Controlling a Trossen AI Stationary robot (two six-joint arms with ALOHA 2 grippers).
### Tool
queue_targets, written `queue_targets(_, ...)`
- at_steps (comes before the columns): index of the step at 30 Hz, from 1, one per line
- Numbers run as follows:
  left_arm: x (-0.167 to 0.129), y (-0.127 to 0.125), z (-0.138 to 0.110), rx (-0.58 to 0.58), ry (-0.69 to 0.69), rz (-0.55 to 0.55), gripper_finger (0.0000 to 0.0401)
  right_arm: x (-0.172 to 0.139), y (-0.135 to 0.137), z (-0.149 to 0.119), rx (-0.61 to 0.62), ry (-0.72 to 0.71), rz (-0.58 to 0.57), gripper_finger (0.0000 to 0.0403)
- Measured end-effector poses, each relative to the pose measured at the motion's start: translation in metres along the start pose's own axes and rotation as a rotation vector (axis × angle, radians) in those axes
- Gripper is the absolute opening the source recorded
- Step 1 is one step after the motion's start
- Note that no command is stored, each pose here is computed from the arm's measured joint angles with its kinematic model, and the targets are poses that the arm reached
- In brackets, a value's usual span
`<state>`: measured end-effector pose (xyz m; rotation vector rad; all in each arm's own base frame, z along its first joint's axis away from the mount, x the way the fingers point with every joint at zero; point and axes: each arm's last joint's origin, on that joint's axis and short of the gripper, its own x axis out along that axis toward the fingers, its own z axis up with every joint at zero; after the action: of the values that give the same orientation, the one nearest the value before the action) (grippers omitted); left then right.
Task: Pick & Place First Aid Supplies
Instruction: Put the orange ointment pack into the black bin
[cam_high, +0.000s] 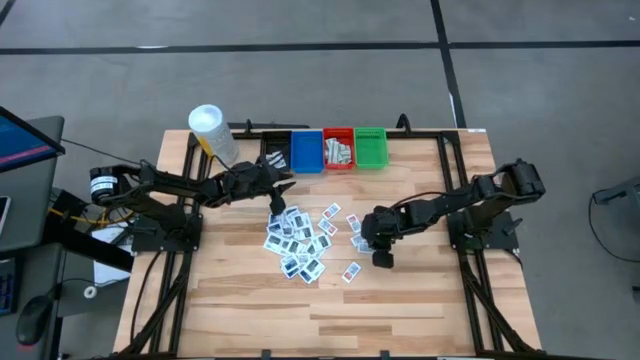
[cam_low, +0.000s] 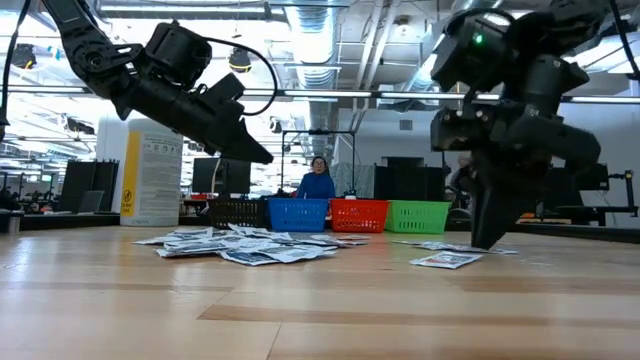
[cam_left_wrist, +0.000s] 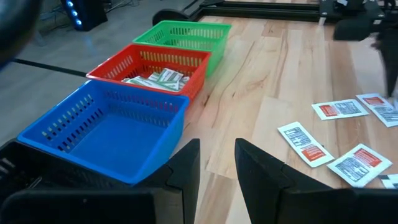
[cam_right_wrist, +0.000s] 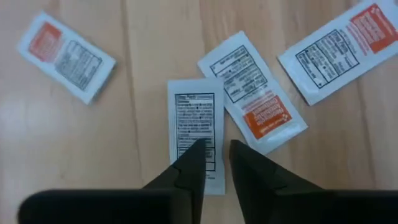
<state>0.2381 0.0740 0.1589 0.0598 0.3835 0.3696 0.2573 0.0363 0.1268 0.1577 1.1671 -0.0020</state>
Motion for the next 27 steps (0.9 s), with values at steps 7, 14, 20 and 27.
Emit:
queue_targets(7, 0.000, -0.002, 0.000, 0.004, -0.002, -0.009, 0.0102, 0.018, -0.001, -0.004, 0.040, 0.070, -0.004, 0.0087)
queue_targets(14, 0.000, -0.002, 0.000, 0.003, -0.002, -0.009, 0.0102, 0.022, -0.002, -0.006, 0.033, 0.094, -0.024, 0.0075)
queue_targets(20, 0.000, -0.002, 0.000, 0.004, -0.002, -0.009, 0.0102, 0.021, -0.002, -0.006, 0.012, 0.081, -0.042, 0.0061)
queue_targets(27, 0.000, -0.003, 0.000, 0.004, -0.002, -0.009, 0.0102, 0.021, -0.003, -0.006, -0.013, 0.078, -0.042, 0.0034)
